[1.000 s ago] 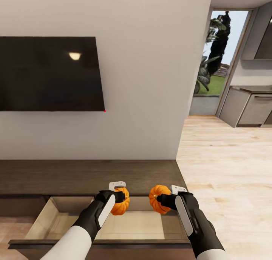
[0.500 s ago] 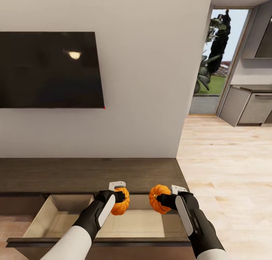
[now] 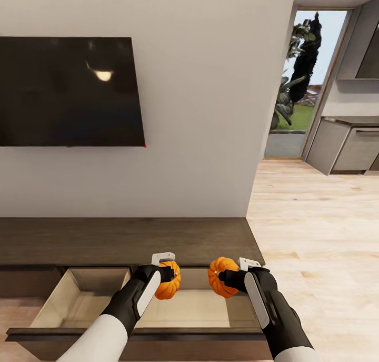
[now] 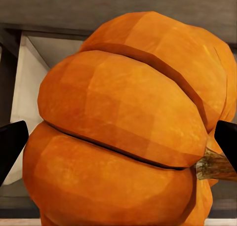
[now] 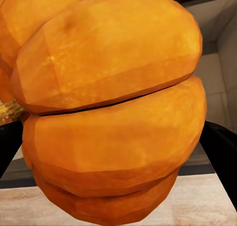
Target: Place each of the two pumpkins and all three candles from the living room inside a cabinet in the living room (use any cabinet), then make sure every cabinet is closed, and position the cauldron so it is next to a table in the living room.
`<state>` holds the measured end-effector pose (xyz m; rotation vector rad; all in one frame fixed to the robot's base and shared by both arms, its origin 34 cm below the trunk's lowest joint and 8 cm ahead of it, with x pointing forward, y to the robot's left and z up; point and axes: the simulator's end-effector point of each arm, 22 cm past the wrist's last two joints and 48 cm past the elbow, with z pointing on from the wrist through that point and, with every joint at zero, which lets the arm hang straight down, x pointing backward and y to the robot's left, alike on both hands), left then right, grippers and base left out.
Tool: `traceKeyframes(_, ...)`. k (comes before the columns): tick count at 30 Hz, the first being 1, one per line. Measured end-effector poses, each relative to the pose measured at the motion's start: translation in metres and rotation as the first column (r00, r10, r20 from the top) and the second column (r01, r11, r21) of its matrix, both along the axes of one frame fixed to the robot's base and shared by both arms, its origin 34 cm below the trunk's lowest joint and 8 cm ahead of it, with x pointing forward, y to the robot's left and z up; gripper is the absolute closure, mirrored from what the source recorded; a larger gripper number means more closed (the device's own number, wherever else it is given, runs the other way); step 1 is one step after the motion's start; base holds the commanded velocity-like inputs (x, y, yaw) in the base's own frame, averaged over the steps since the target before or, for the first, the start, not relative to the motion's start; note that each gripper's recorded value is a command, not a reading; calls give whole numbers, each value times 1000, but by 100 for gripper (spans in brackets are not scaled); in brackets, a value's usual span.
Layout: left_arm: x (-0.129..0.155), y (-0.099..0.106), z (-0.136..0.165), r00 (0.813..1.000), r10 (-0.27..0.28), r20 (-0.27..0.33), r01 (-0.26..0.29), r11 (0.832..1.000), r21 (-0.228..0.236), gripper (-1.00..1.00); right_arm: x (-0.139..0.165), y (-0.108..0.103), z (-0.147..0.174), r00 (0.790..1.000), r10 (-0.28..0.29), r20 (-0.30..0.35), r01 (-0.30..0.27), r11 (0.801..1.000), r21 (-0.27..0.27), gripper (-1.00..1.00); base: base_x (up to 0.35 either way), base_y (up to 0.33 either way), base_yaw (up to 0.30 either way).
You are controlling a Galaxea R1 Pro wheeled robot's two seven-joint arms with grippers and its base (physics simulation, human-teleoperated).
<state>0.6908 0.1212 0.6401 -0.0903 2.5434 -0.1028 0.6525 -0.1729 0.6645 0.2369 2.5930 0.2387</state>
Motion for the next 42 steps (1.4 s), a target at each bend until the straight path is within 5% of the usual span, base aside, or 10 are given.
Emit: traceKeyframes(42,-10,0,-81,1000,1,3,-1,1000,-1,100,-10,0,-81,1000,0,2,0,1000,0,100,0,0,0)
